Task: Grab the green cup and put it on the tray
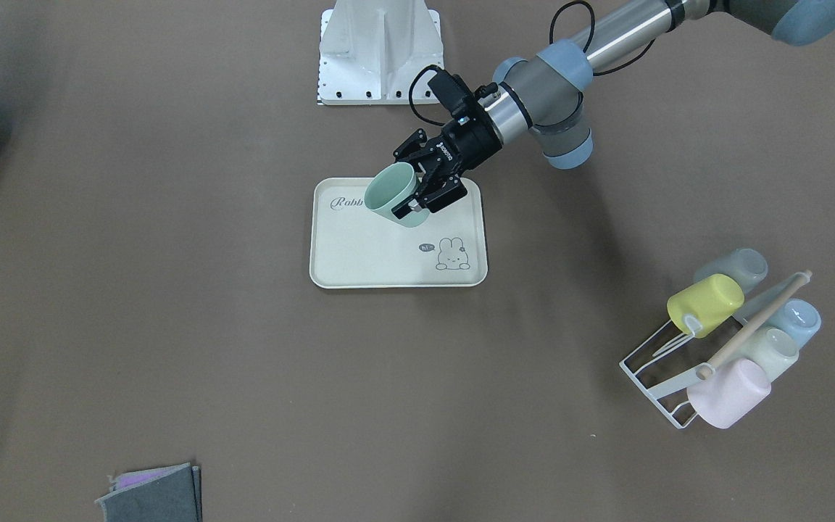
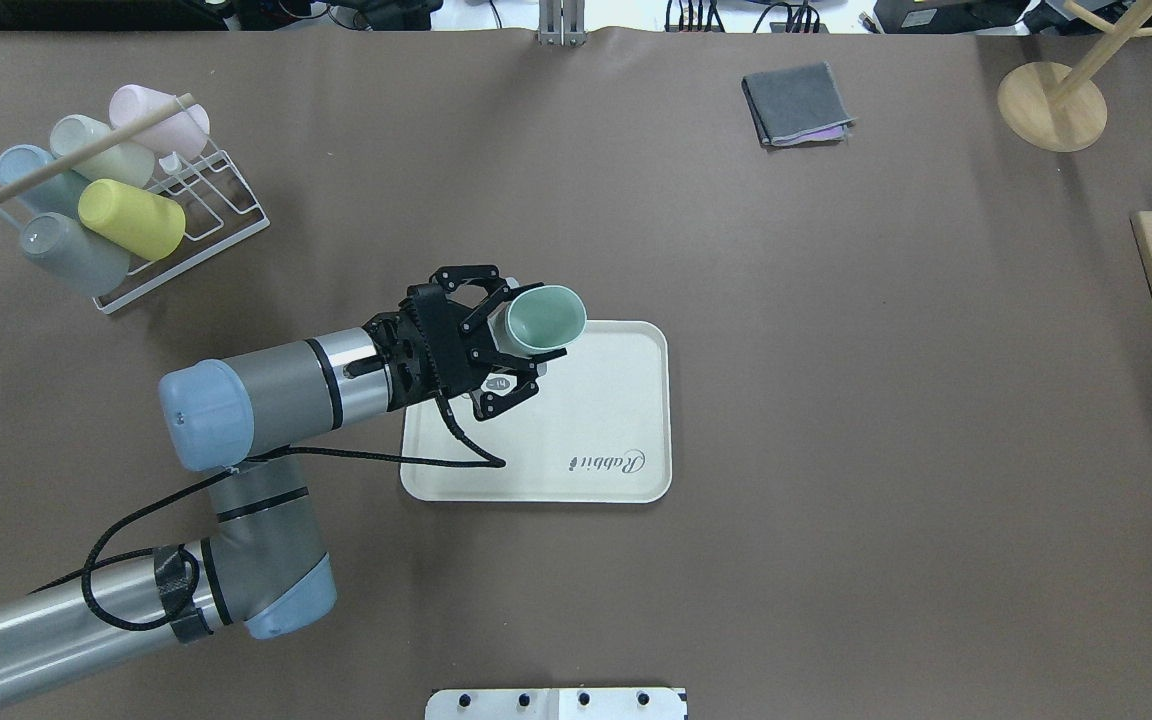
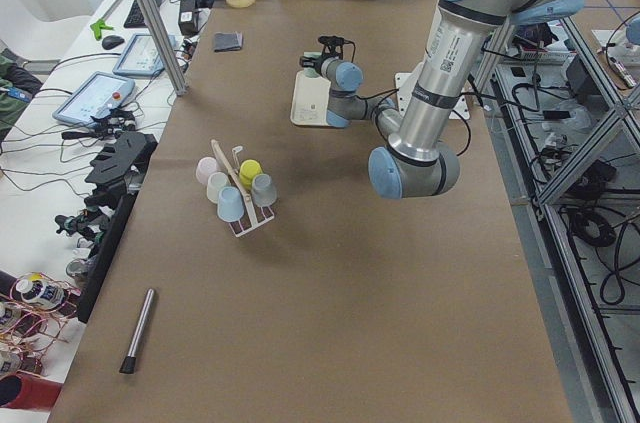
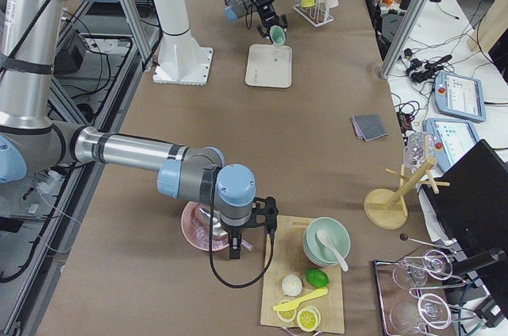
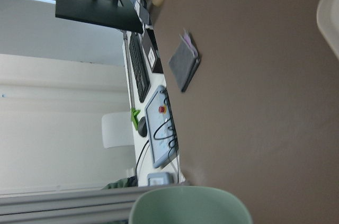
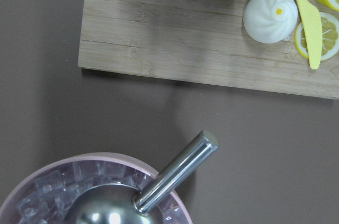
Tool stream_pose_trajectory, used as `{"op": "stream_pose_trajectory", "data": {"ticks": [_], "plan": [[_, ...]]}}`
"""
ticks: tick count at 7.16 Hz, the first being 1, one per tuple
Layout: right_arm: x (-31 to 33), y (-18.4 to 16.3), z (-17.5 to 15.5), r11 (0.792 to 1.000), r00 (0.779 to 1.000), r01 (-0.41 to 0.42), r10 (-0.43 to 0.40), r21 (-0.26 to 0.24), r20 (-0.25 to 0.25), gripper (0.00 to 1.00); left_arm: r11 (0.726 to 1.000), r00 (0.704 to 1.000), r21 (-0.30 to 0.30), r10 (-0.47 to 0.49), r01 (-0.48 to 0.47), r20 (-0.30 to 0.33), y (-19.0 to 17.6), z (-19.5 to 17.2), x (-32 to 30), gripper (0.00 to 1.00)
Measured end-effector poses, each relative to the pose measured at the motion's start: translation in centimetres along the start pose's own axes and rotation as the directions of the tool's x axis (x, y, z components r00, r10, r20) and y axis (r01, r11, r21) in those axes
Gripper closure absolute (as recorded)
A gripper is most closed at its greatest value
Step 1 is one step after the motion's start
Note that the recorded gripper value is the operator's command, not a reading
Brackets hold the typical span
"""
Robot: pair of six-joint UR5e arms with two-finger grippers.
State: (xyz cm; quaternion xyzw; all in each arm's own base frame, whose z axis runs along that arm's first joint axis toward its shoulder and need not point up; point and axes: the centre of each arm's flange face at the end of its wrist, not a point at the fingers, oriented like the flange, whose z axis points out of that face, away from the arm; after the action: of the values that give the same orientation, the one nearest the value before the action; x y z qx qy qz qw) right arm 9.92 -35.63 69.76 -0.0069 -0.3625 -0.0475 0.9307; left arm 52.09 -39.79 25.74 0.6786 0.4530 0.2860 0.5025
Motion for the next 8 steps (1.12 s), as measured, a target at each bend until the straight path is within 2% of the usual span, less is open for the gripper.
{"op": "stream_pose_trajectory", "data": {"ticks": [4, 8], "plan": [[0.0, 0.1, 0.1, 1.0, 1.0, -0.002, 0.002, -0.002, 0.002, 0.0, 0.994, 0.994, 0.024, -0.109, 0.109, -0.02, 4.2, 2.1, 0.5, 0.81], [0.1, 0.1, 0.1, 1.0, 1.0, -0.003, 0.003, -0.003, 0.002, 0.0, 0.969, 0.967, -0.031, -0.247, 0.246, -0.057, 7.0, 3.0, 1.3, 0.81]]}}
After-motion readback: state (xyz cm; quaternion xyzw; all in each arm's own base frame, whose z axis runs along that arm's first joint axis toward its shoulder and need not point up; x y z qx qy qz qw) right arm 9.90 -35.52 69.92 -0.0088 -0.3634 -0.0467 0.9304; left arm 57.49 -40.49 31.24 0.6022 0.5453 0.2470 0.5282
